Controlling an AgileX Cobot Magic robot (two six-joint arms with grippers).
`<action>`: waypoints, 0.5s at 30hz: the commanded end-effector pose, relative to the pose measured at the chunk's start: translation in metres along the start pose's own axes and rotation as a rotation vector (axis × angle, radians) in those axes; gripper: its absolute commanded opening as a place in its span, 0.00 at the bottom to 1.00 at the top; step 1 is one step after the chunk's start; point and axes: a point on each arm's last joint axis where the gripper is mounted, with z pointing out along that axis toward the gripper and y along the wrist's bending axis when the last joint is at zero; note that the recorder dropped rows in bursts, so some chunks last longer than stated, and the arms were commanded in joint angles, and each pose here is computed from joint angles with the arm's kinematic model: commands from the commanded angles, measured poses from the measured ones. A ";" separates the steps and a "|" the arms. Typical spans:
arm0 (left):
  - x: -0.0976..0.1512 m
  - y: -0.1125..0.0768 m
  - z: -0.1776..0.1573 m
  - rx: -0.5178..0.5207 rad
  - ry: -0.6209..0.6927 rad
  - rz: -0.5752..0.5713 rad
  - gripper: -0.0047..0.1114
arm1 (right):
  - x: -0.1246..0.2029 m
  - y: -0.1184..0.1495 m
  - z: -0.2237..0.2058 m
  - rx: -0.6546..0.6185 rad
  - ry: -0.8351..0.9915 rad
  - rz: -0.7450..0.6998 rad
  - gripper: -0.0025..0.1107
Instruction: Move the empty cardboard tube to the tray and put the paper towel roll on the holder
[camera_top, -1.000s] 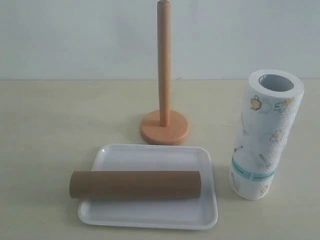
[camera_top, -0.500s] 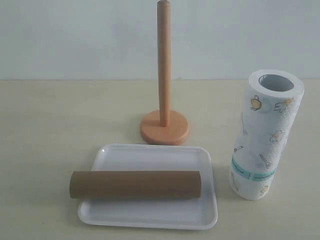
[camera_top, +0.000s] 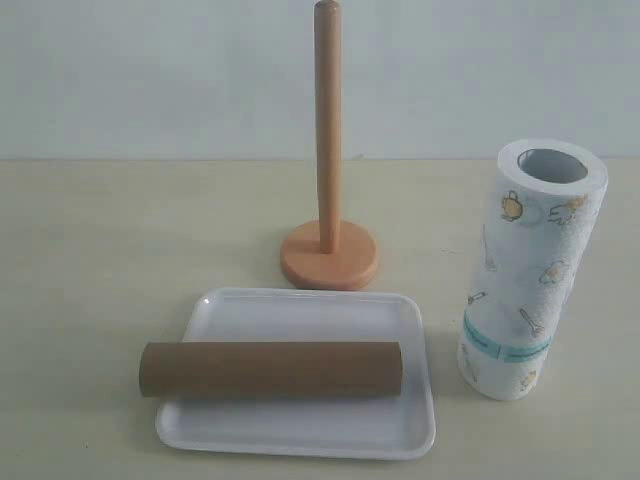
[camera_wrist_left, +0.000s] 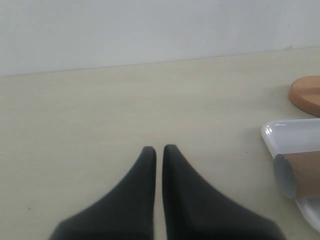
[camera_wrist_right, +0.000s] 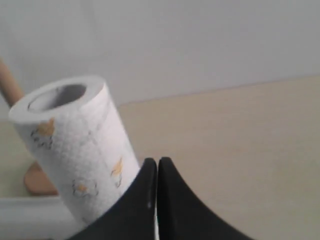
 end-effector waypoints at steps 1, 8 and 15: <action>0.001 0.000 0.000 -0.001 -0.003 -0.017 0.08 | 0.015 0.013 0.020 -0.105 0.124 -0.111 0.02; 0.001 0.000 0.000 -0.001 -0.003 -0.017 0.08 | 0.054 0.029 0.025 -0.319 0.050 -0.334 0.02; 0.001 0.000 0.000 -0.001 -0.003 -0.016 0.08 | 0.059 0.029 0.041 -0.277 0.038 -0.367 0.02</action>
